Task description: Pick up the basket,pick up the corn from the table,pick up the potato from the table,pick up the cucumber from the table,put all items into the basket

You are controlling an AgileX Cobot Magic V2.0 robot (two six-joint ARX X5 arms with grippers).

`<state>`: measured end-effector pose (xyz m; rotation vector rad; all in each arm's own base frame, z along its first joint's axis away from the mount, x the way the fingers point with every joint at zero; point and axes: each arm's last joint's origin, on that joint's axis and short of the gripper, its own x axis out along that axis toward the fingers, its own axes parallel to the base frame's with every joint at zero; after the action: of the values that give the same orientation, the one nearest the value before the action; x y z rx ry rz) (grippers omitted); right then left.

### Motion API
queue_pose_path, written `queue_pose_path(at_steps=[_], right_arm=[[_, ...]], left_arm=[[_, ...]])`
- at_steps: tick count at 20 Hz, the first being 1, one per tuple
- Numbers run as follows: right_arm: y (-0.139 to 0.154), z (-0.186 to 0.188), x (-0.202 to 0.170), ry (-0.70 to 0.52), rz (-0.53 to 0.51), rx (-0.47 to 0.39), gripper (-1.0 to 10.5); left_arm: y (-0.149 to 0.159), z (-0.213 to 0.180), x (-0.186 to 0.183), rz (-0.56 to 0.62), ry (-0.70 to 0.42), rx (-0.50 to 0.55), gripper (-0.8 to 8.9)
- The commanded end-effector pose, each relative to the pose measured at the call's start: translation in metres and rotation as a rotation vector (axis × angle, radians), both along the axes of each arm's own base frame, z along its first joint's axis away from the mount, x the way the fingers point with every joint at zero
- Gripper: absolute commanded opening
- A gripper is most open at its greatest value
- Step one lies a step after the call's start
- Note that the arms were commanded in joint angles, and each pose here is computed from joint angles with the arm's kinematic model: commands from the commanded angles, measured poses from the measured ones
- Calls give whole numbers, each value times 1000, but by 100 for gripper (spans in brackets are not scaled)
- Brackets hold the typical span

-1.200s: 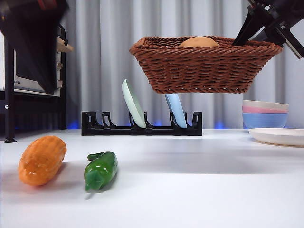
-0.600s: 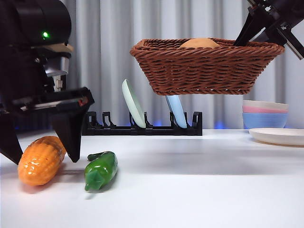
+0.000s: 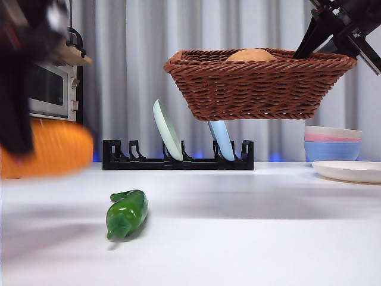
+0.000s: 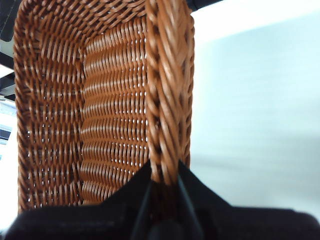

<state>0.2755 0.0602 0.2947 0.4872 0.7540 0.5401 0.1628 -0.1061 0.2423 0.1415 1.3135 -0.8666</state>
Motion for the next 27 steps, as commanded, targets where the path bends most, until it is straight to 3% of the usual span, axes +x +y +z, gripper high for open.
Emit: queue_pose_path(at_steps=[1, 4, 6, 9, 11, 14, 20, 23, 24, 26, 27], right_arm=[[0, 7, -1, -37, 8, 11, -12], [3, 7, -1, -37, 17, 11, -12], [8, 7, -3, -35, 36, 11, -11], [16, 6, -5, -27, 66, 10, -12], [24, 5, -7, -26, 75, -4, -12], [35, 5, -11, -24, 94, -18, -12], [51, 4, -17, -32, 118, -46, -12], [53, 4, -18, -25, 127, -46, -12], [53, 4, -18, -21, 127, -45, -12], [53, 3, -18, -12, 125, -44, -11], [53, 3, -19, -9, 126, -44, -11]], left_arm=[[5, 39, -20, -197, -89, -206, -8], [5, 96, -26, -258, -339, -480, -8], [1, 126, -18, -216, -505, -590, -8], [-10, 153, 3, -9, -666, -739, -8], [-19, 157, 17, 146, -733, -758, -8], [-36, 144, 39, 231, -771, -613, -8], [-86, 119, 74, 141, -706, -164, -8], [-103, 102, 83, 87, -686, -68, 6], [-106, 98, 84, 78, -675, -58, 62], [-110, 95, 84, 72, -663, -52, 417], [-110, 95, 84, 73, -664, -54, 512]])
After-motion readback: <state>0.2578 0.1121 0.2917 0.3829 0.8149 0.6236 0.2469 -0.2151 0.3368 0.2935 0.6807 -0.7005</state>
